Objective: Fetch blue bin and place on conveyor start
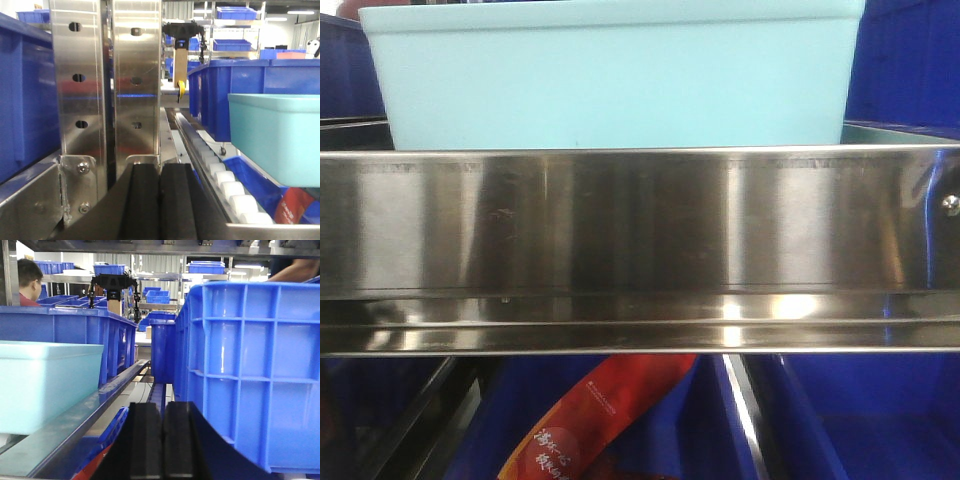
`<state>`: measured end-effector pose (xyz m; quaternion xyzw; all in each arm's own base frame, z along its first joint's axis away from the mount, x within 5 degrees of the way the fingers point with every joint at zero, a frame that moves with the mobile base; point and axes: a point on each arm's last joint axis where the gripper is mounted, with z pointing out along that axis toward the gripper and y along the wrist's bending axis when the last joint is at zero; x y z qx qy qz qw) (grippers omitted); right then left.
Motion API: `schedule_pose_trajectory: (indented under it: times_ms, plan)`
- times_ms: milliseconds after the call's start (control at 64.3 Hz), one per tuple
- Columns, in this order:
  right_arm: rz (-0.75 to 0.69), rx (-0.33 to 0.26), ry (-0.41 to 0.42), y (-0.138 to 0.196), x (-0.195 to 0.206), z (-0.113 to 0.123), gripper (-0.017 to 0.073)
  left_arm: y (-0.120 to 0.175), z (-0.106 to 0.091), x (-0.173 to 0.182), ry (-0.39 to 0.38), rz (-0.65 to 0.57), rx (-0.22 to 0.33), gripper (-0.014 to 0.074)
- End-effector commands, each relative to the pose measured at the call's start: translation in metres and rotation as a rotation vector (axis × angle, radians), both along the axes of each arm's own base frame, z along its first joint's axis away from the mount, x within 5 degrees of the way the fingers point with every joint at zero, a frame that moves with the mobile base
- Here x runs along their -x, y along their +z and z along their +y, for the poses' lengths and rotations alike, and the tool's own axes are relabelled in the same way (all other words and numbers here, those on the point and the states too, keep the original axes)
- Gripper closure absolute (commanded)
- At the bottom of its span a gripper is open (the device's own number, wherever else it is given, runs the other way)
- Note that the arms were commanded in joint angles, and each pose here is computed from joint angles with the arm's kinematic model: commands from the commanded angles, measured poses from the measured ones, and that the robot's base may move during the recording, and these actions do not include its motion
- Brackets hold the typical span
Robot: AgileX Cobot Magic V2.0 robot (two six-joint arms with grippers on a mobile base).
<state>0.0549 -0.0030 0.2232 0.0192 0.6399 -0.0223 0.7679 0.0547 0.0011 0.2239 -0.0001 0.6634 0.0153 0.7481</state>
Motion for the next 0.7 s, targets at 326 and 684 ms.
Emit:
schedule_pose_trajectory:
  times_ms: [326,684]
  plan:
    - [-0.015,-0.007,-0.036,0.103,0.028,-0.001,0.0722,0.119,-0.001,0.033,-0.005,0.036,0.044,0.0704]
    - [0.223,-0.031,-0.054,0.177,-0.012,-0.006,0.0722,0.2,-0.001,-0.019,-0.009,0.443,0.068,0.0704]
